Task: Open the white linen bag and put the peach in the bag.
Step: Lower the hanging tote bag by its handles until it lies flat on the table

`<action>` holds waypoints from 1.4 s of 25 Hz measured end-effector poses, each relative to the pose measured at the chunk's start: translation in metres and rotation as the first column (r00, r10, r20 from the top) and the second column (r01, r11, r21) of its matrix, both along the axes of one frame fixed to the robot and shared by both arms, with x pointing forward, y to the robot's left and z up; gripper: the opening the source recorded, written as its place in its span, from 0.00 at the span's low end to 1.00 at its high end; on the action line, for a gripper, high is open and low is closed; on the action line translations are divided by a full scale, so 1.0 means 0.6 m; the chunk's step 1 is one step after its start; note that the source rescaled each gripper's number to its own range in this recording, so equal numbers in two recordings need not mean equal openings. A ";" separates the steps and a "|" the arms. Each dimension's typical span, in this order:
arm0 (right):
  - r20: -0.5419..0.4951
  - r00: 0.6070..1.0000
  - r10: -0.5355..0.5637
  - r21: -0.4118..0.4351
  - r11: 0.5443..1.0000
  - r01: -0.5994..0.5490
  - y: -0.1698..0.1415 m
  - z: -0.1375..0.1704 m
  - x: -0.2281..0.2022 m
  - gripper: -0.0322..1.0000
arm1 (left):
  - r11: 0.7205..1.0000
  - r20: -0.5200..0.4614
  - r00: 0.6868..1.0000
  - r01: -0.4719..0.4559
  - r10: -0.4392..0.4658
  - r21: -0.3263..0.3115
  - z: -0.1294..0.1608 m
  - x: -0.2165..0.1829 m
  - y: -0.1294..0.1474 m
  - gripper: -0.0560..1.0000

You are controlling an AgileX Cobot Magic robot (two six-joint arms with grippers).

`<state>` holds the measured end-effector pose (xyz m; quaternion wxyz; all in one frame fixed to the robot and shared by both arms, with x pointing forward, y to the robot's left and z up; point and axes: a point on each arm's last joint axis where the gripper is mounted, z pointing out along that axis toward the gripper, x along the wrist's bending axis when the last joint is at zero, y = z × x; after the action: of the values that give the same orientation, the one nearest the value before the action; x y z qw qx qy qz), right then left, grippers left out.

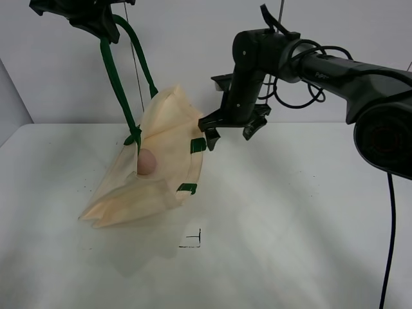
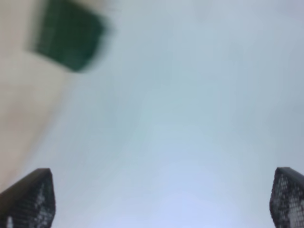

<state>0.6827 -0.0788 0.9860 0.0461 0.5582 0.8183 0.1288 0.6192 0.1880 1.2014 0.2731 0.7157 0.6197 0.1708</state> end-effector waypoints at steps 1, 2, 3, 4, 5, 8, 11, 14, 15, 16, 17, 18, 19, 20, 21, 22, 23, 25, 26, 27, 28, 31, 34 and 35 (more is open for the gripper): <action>-0.001 1.000 -0.027 0.000 1.000 0.027 -0.020 0.000 0.009 1.00 | 1.000 0.000 1.000 0.000 0.000 0.000 0.000 0.000 0.000 0.05; -0.001 0.998 -0.055 -0.003 0.998 0.055 -0.042 0.000 0.019 1.00 | 1.000 0.000 1.000 0.000 0.000 0.000 0.000 0.000 0.000 0.05; -0.002 0.997 -0.083 -0.008 0.996 0.083 -0.066 0.000 0.028 1.00 | 1.000 0.000 1.000 0.000 0.000 0.000 0.000 0.000 0.000 0.05; -0.005 0.994 -0.106 -0.016 0.994 0.106 -0.087 -0.001 0.036 1.00 | 1.000 0.000 1.000 0.000 0.000 0.000 0.000 0.000 0.000 0.05; -0.006 0.991 -0.132 -0.027 0.991 0.132 -0.114 -0.001 0.044 1.00 | 1.000 0.000 1.000 0.000 0.000 0.000 0.000 0.000 0.000 0.05; 0.000 0.976 -0.217 -0.044 0.975 0.216 -0.193 -0.001 0.065 1.00 | 1.000 0.000 1.000 0.000 0.000 0.000 0.000 0.000 0.000 0.05; 0.000 0.956 -0.292 -0.046 0.955 0.292 -0.257 -0.001 0.076 1.00 | 1.000 0.000 1.000 0.000 0.000 0.000 0.000 0.000 0.000 0.05; 0.011 0.945 -0.327 -0.042 0.944 0.328 -0.290 0.008 0.078 1.00 | 1.000 0.000 1.000 0.000 0.000 0.000 0.000 0.000 0.000 0.05; 0.016 0.945 -0.327 -0.041 0.944 0.328 -0.293 0.013 0.078 1.00 | 1.000 0.000 1.000 0.000 0.000 0.000 0.000 0.000 0.000 0.05; 0.024 0.943 -0.331 -0.038 0.943 0.332 -0.299 0.019 0.077 1.00 | 1.000 0.000 1.000 0.000 0.000 0.000 0.000 0.000 0.000 0.05; 0.031 0.942 -0.334 -0.036 0.942 0.335 -0.304 0.025 0.076 1.00 | 1.000 0.000 1.000 0.000 0.000 0.000 0.000 0.000 0.000 0.05; 0.037 0.941 -0.337 -0.032 0.941 0.338 -0.308 0.031 0.075 1.00 | 1.000 0.000 1.000 0.000 0.000 0.000 0.000 0.000 0.000 0.05; 0.044 0.940 -0.339 -0.030 0.940 0.341 -0.311 0.039 0.073 1.00 | 1.000 0.000 1.000 0.000 0.000 0.000 0.000 0.000 0.000 0.05; 0.046 0.938 -0.344 -0.030 0.938 0.346 -0.317 0.044 0.070 1.00 | 1.000 0.000 1.000 0.000 0.000 0.000 0.000 0.000 0.000 0.05; 0.046 0.937 -0.347 -0.031 0.937 0.348 -0.320 0.049 0.065 1.00 | 1.000 0.000 1.000 0.000 0.000 0.000 0.000 0.000 0.000 0.05; 0.048 0.937 -0.345 -0.037 0.937 0.347 -0.321 0.056 0.057 1.00 | 1.000 0.000 1.000 0.000 0.000 0.000 0.000 0.000 0.000 0.05; 0.055 0.938 -0.342 -0.044 0.938 0.345 -0.323 0.067 0.048 1.00 | 1.000 0.000 1.000 0.000 0.000 0.000 0.000 0.000 0.000 0.05; 0.041 0.939 -0.341 -0.050 0.938 0.343 -0.325 0.082 0.021 1.00 | 1.000 0.000 1.000 0.000 0.000 0.000 0.000 0.000 0.000 0.05; 0.044 0.940 -0.339 -0.050 0.939 0.341 -0.326 0.098 0.003 1.00 | 1.000 0.000 1.000 0.000 0.000 0.000 0.000 0.000 0.000 0.05; 0.039 0.940 -0.339 -0.052 0.939 0.341 -0.327 0.110 -0.020 1.00 | 1.000 0.000 1.000 0.000 0.000 0.000 0.000 0.000 0.000 0.05; 0.024 0.940 -0.339 -0.059 0.939 0.340 -0.328 0.115 -0.043 1.00 | 1.000 0.000 1.000 0.000 0.000 0.000 0.000 0.000 0.000 0.05; 0.014 0.941 -0.339 -0.063 0.939 0.339 -0.333 0.149 -0.130 1.00 | 1.000 0.000 1.000 0.000 0.000 0.000 0.000 0.000 0.000 0.05; 0.026 0.940 -0.339 -0.058 0.939 0.340 -0.339 0.178 -0.237 1.00 | 1.000 0.000 1.000 0.000 0.000 0.000 0.000 0.000 0.000 0.05; 0.019 0.941 -0.339 -0.061 0.939 0.340 -0.341 0.177 -0.270 1.00 | 1.000 0.000 1.000 0.000 0.000 0.000 0.000 0.000 0.000 0.05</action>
<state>0.5206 -0.2831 1.0921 0.0884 0.6887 0.7134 0.0952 0.6192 0.1880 1.2014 0.2731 0.7157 0.6197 0.1708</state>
